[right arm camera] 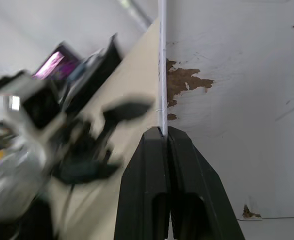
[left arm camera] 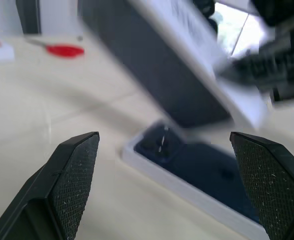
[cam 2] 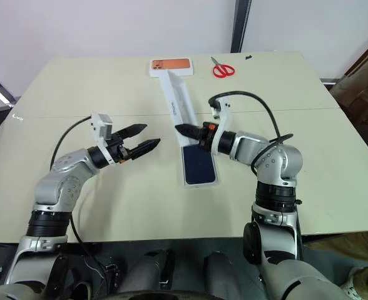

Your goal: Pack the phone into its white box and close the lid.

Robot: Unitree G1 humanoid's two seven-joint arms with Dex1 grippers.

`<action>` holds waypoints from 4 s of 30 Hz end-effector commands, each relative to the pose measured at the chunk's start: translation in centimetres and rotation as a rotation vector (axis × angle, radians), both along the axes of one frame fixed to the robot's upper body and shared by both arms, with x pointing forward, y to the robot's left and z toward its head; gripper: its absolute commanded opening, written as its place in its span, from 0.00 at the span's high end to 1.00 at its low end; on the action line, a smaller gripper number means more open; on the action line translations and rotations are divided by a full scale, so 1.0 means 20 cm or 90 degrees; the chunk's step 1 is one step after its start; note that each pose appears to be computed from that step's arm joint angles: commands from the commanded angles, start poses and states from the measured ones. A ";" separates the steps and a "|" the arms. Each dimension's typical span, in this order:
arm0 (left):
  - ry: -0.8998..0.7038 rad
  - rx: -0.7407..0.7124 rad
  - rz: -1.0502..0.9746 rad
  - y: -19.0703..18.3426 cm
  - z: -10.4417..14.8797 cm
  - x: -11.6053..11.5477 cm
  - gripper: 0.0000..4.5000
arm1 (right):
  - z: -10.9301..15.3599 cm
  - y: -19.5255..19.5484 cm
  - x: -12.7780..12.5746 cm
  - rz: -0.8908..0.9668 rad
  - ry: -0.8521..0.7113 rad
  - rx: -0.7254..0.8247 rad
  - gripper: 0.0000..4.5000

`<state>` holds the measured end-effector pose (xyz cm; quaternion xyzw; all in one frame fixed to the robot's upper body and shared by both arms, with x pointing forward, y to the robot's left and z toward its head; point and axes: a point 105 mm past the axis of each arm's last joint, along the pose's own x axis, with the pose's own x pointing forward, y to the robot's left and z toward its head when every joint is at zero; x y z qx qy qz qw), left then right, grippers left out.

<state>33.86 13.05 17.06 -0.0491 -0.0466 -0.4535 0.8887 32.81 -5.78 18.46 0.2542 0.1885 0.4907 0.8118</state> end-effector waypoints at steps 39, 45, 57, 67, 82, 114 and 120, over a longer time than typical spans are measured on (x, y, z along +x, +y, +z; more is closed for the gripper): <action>0.038 0.005 -0.018 -0.11 -0.17 -0.09 0.98 | -0.19 0.07 -0.14 0.029 0.245 0.124 1.00; 0.021 -0.002 -0.031 -0.24 -0.13 -0.07 1.00 | -0.16 0.01 -0.12 0.007 0.216 0.105 0.61; 0.031 -0.008 -0.062 -0.36 -0.14 -0.06 1.00 | -0.09 -0.42 -0.03 -0.126 -0.054 -0.164 0.40; 0.054 0.034 -0.084 -0.42 -0.17 -0.03 1.00 | -0.19 -0.47 0.12 -0.214 -0.218 -0.347 0.40; 0.169 0.069 0.082 -0.16 -0.30 0.12 1.00 | -0.21 -0.41 0.17 -0.214 -0.291 -0.388 0.98; 0.226 0.089 -0.056 -0.42 -0.32 0.03 1.00 | -0.23 -0.41 0.13 -0.145 -0.319 -0.431 0.98; 0.237 0.086 -0.046 -0.41 -0.34 0.03 1.00 | -0.25 -0.42 0.09 -0.138 -0.316 -0.441 0.98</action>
